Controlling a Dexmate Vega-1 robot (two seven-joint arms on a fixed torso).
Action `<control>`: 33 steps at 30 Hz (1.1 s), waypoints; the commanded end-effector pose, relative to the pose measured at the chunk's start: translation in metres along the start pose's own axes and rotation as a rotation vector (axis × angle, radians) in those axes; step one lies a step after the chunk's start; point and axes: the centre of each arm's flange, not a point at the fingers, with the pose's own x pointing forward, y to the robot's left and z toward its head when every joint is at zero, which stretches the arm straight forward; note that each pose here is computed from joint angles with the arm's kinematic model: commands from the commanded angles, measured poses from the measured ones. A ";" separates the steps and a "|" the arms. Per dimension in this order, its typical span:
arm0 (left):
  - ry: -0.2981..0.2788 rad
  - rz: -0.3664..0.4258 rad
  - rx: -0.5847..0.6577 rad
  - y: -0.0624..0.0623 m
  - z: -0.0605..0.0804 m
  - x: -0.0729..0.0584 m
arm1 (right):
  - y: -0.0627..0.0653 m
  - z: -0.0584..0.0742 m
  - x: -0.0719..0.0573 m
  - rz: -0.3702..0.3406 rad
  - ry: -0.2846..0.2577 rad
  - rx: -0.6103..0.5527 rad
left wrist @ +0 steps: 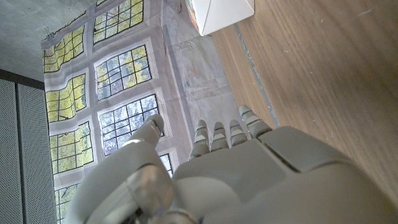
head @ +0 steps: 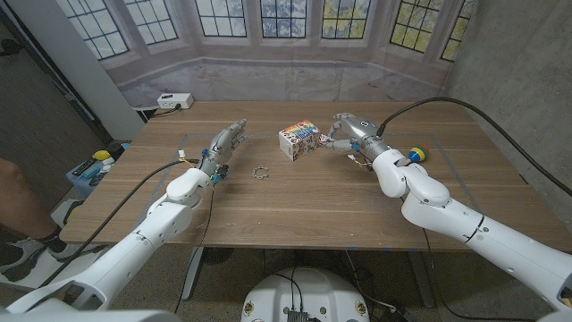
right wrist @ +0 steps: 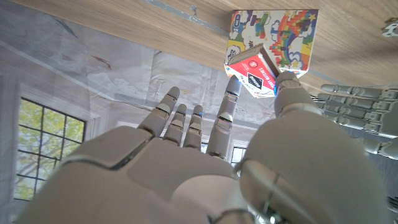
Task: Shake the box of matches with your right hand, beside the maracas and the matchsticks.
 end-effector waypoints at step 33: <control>0.001 0.002 0.002 0.000 -0.001 0.011 | 0.025 0.033 -0.020 0.150 -0.136 -0.026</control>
